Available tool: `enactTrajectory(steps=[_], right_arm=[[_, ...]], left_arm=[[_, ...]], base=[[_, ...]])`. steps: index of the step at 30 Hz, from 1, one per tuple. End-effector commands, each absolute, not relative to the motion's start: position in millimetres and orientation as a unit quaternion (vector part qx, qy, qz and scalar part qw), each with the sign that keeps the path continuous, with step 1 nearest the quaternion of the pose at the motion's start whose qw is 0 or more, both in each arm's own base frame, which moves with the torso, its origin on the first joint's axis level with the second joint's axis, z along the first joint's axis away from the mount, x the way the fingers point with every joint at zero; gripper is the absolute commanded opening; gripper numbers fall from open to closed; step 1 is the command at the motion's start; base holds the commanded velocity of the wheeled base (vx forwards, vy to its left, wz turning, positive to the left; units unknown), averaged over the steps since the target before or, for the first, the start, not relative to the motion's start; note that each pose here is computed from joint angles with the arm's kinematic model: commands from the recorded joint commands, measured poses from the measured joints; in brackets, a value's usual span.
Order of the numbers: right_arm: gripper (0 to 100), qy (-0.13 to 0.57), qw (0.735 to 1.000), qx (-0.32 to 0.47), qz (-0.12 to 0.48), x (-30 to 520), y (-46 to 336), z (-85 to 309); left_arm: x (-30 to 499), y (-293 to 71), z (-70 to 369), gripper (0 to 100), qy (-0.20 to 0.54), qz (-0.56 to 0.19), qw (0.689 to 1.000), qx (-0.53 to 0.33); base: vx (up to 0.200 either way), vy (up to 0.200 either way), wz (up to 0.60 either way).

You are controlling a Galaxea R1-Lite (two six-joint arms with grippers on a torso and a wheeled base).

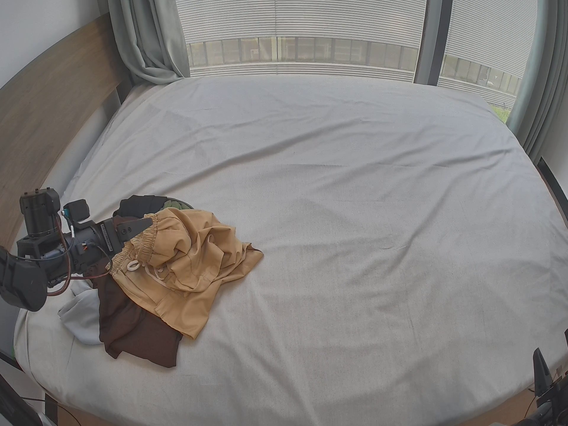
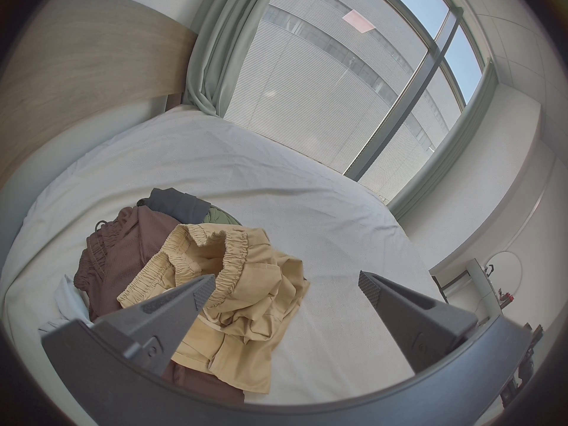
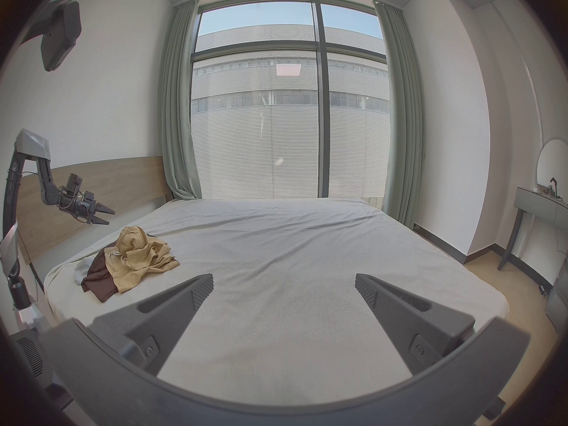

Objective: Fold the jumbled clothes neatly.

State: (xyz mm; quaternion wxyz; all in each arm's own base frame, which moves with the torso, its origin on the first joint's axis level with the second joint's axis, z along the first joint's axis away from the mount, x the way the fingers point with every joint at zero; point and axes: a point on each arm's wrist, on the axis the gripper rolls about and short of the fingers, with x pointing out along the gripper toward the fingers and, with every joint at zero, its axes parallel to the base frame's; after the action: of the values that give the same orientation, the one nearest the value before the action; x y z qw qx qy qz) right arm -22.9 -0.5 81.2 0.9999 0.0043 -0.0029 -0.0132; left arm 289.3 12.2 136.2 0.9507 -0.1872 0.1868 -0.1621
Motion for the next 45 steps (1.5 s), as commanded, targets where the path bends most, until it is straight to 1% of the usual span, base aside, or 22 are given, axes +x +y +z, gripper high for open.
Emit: enactTrajectory(steps=[1, 15, 18, 22, 32, 45], right_arm=[[100, -0.002, 1.000, 0.005, -0.013, -23, -1, 76], [100, -0.002, 1.000, 0.004, -0.013, -23, -1, 76], [100, -0.002, 1.000, 0.004, -0.013, -23, -1, 76], [100, -0.002, 1.000, 0.004, -0.013, -23, -1, 76], [100, -0.002, 1.000, 0.004, -0.013, -23, -1, 76], [100, -0.002, 1.000, 0.004, -0.013, -23, -1, 76]], left_arm=[[304, 14, 123, 100, 0.204, -0.158, 0.947, -0.192], [334, 17, 110, 100, 0.209, -0.158, 0.945, -0.194], [337, 15, 102, 100, 0.219, -0.158, 0.943, -0.195], [345, 15, 99, 100, 0.210, -0.160, 0.945, -0.195], [362, 14, 87, 100, 0.213, -0.163, 0.944, -0.194], [370, -2, 90, 100, 0.198, -0.201, 0.941, -0.186]], base=[[0.000, 0.000, 0.00], [0.000, 0.000, 0.00], [0.000, 0.000, 0.00], [0.000, 0.000, 0.00], [0.000, 0.000, 0.00], [0.000, 0.000, 0.00]])
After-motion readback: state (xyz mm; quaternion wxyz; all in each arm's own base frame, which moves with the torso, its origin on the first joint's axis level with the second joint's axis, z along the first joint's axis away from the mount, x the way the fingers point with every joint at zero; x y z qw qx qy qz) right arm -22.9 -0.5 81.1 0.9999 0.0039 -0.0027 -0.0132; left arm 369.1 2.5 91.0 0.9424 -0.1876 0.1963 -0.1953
